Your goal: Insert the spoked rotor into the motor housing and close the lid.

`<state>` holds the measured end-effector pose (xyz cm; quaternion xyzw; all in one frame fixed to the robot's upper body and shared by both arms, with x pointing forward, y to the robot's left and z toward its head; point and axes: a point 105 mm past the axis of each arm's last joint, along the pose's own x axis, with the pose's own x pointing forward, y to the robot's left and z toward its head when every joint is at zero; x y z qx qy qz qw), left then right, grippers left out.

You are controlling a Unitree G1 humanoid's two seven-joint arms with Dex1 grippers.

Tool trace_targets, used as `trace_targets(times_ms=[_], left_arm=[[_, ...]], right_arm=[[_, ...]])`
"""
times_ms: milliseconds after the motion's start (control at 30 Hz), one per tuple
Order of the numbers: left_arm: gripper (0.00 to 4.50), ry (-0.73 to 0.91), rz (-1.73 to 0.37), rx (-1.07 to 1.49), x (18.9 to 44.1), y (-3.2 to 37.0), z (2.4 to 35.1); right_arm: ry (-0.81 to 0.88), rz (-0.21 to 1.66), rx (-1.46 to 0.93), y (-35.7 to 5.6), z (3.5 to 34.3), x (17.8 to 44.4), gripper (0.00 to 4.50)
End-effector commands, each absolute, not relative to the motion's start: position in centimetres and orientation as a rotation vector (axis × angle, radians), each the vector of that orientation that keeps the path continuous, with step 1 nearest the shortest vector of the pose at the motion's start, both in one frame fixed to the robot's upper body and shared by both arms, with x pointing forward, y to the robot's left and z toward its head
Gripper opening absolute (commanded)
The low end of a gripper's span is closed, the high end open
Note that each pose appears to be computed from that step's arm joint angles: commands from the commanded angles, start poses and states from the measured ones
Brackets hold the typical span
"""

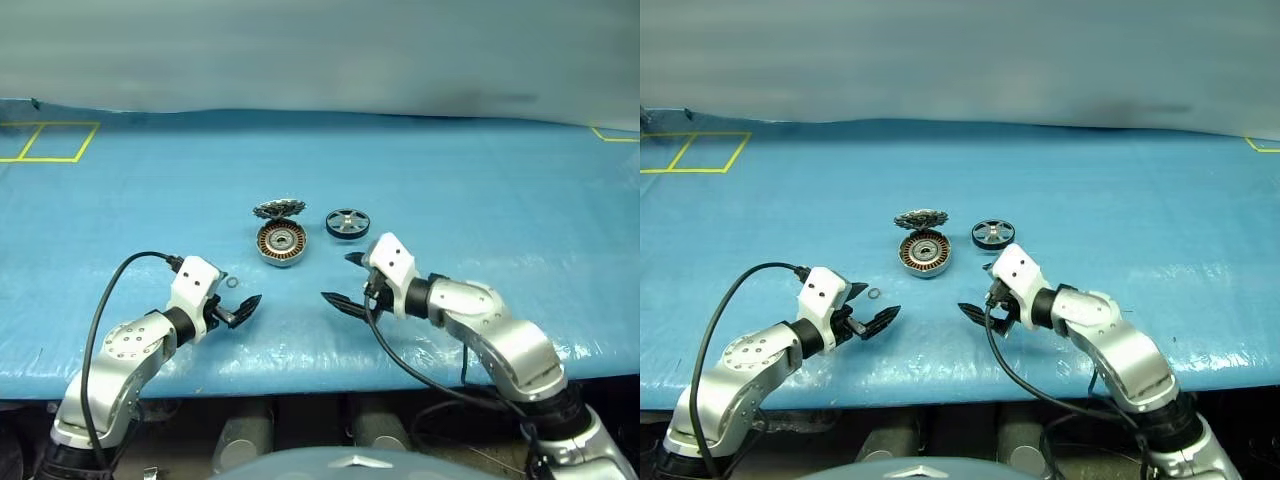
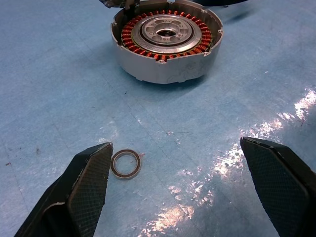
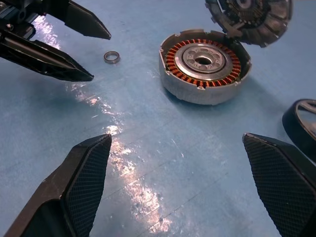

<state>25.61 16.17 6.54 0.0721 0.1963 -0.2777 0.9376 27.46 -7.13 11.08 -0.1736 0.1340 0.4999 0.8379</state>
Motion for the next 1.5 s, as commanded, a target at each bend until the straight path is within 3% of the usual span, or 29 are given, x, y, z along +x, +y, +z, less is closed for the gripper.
trace_targets(times_ms=[33,367,600,1033,1500], left_arm=[[4.5,0.353,-0.559,0.157,25.7,16.1,7.3],[4.5,0.336,-0.54,0.15,25.5,16.0,7.2],[4.5,0.311,-0.516,0.181,24.7,16.3,7.0],[4.5,0.264,-0.571,0.189,23.2,15.6,6.9],[4.5,0.257,-0.566,0.184,23.1,15.2,6.7]], right_arm=[[0.285,1.19,-0.532,-5.9,11.9,27.8,4.48],[0.302,1.379,-1.053,-2.6,12.1,31.0,4.48],[0.293,1.43,-1.247,-0.5,12.0,33.1,4.48],[0.237,1.448,-1.28,2.4,12.4,35.2,4.48],[0.282,1.471,-1.266,2.7,11.5,36.0,4.48]])
